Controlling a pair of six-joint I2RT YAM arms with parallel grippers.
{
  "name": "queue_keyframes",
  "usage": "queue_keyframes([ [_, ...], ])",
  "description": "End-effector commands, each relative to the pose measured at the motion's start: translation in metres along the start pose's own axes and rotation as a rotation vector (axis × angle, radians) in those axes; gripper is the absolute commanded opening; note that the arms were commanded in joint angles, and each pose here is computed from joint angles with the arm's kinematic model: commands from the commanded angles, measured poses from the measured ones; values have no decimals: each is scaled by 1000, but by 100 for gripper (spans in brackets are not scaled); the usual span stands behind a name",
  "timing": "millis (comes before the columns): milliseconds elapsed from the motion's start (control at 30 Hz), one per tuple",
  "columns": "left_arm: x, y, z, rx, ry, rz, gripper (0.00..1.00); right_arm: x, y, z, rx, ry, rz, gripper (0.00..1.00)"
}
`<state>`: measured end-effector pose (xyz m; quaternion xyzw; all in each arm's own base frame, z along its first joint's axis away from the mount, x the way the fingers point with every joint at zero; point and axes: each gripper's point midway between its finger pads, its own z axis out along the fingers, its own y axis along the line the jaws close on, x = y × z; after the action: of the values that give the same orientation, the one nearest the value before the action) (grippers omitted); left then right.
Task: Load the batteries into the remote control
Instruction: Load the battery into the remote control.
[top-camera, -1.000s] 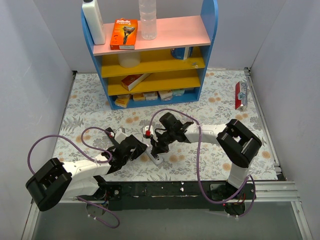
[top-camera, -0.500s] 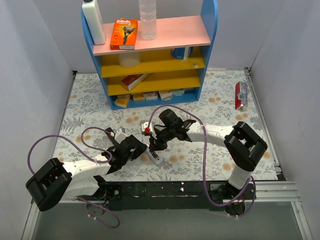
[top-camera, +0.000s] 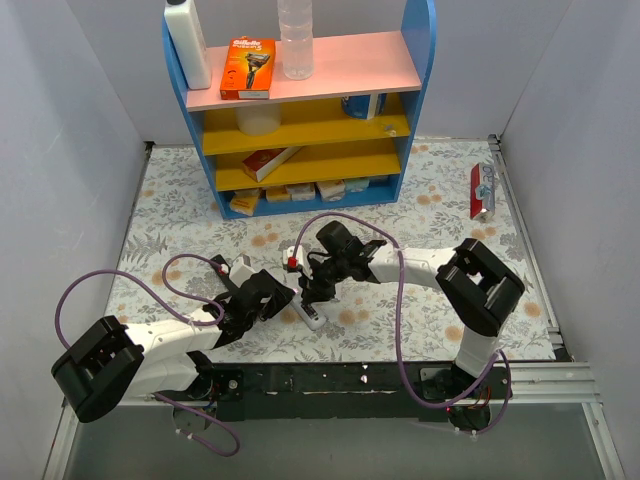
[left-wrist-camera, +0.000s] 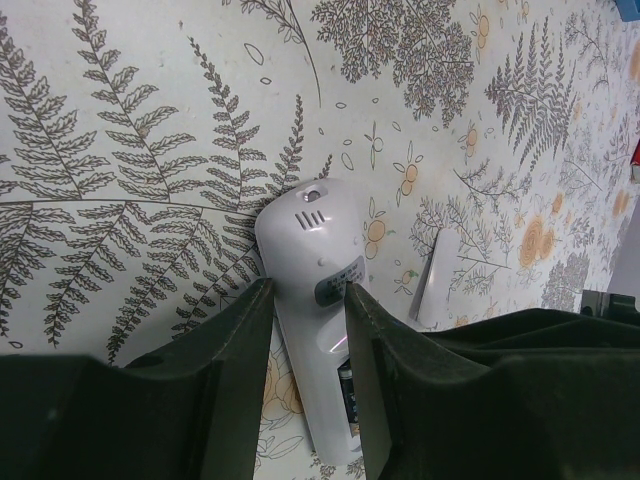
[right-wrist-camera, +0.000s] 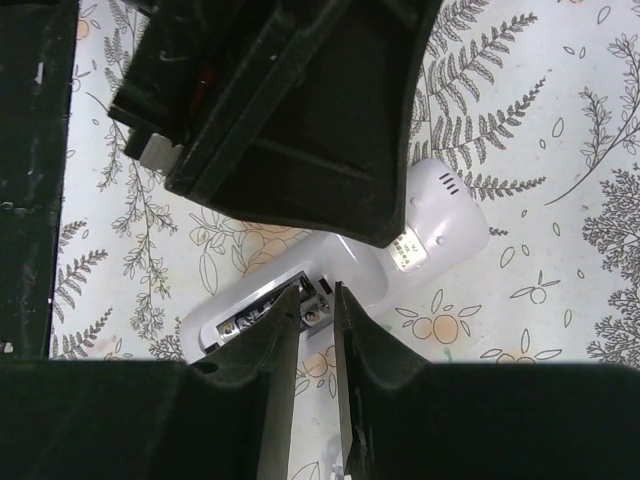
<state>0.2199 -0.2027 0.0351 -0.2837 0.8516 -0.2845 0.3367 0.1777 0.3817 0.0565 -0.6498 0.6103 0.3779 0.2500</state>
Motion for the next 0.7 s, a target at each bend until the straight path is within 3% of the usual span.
queue_keyframes([
  [0, -5, -9, 0, 21, -10, -13, 34, -9, -10, 0, 27, -20, -10, 27],
  [300, -4, -10, 0, 23, -9, -13, 34, -1, -4, 1, 9, -5, 6, 25],
  [667, -4, -11, 0, 26, -5, -18, 34, 10, 8, 2, -37, 2, 36, 11],
])
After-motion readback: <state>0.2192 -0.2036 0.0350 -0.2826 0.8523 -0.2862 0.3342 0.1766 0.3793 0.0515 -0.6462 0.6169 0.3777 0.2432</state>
